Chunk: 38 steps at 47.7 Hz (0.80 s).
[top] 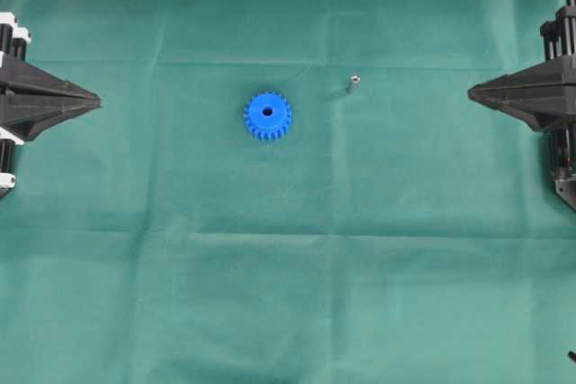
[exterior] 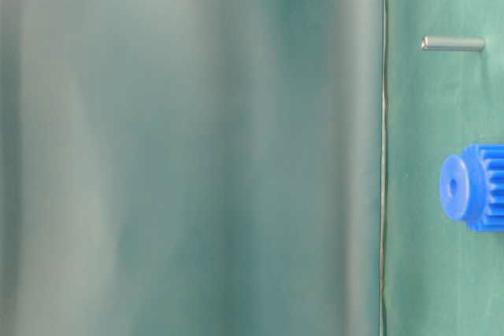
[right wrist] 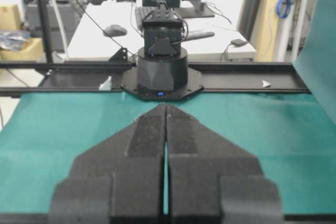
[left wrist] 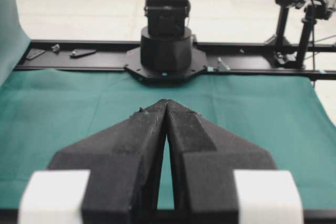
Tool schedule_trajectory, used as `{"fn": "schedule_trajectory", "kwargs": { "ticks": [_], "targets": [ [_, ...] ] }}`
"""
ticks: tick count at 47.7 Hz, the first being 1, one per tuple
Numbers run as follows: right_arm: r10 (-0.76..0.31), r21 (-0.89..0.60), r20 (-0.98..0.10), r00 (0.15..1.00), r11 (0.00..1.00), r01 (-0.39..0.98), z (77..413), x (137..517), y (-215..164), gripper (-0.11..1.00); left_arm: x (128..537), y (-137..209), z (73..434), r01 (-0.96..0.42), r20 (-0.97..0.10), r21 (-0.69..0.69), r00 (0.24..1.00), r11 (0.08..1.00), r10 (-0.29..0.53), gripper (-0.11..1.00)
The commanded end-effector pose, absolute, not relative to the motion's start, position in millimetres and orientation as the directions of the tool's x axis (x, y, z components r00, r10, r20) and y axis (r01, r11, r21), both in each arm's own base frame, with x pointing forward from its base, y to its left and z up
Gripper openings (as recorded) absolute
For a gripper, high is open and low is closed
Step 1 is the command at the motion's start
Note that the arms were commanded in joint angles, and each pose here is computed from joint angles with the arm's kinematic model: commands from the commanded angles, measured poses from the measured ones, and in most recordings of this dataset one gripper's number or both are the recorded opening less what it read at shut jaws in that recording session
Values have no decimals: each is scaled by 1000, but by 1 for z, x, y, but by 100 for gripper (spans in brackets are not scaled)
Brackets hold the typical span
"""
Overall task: Insert the shaft placed at a random location into the center hole of the small gear at another random location.
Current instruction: 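Move the right gripper left toward the small silver shaft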
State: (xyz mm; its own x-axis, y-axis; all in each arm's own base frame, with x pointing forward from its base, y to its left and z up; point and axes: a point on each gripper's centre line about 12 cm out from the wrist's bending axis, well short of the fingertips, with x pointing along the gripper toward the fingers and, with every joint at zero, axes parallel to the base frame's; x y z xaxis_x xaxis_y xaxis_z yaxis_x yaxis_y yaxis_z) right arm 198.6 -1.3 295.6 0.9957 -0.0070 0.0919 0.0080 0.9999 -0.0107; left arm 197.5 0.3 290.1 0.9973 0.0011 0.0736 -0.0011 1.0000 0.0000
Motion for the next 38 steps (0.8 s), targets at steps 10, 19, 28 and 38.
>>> {"fn": "schedule_trajectory", "kwargs": {
  "ticks": [10,19,28,38],
  "targets": [
    [-46,-35,25,999,998,47,284,211,-10,1,201,-3,301,20,101,-12,995,1000,-18,0],
    [-108,-36,-21,994,994,107,263,226,-25,1,201,-3,300,20,95,-14,995,1000,-18,0],
    [-174,-30,-109,979,985,171,234,248,-44,15,202,-4,300,21,92,-14,996,1000,-20,0],
    [-219,-36,-192,957,976,216,191,275,-63,76,202,-3,297,20,86,-12,996,1000,-18,0]
  ]
}}
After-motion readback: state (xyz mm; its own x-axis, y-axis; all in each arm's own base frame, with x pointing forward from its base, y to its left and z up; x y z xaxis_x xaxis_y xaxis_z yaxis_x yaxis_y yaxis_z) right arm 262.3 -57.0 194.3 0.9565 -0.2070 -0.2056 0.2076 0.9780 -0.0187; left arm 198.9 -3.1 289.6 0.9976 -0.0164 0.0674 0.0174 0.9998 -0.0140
